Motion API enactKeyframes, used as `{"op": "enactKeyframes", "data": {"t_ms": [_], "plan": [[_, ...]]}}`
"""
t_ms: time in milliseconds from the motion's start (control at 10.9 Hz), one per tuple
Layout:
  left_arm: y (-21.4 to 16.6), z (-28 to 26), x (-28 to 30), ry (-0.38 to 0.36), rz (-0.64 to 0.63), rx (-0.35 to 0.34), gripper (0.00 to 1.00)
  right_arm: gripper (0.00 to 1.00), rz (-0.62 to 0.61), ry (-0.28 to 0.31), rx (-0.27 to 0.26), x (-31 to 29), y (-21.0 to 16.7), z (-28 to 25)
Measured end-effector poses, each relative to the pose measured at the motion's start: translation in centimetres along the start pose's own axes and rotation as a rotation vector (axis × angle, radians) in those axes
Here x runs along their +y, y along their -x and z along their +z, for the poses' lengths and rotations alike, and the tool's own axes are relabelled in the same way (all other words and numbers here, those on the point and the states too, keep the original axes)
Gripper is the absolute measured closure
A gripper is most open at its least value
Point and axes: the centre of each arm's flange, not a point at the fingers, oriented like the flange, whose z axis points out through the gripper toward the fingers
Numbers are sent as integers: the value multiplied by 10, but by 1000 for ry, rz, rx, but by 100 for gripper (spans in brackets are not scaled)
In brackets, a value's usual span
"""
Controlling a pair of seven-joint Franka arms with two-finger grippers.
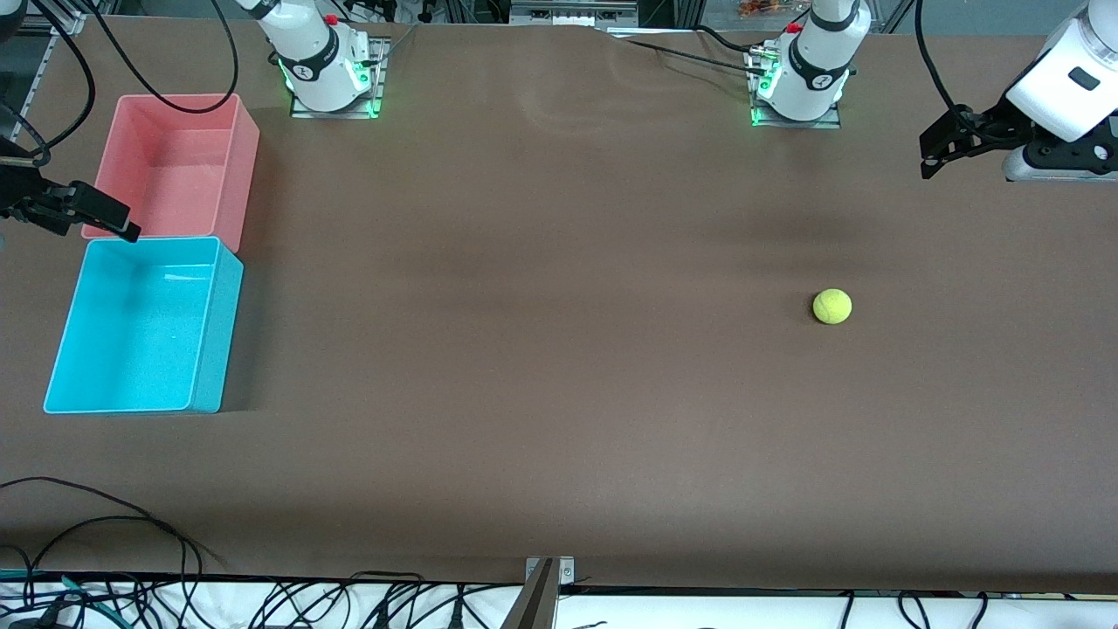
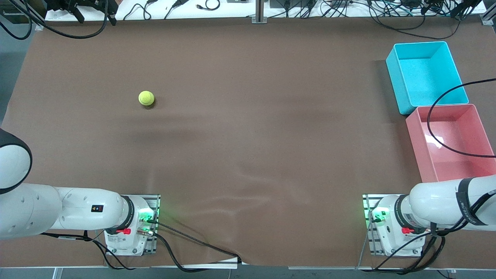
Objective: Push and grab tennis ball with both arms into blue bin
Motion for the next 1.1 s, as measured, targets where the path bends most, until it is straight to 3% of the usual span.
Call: {"op": "enactKeyframes", "data": {"t_ms": [1099], "plan": [[-2,13,-24,2,-44,-58,0,0,0,1,-8,0,1,1]]}}
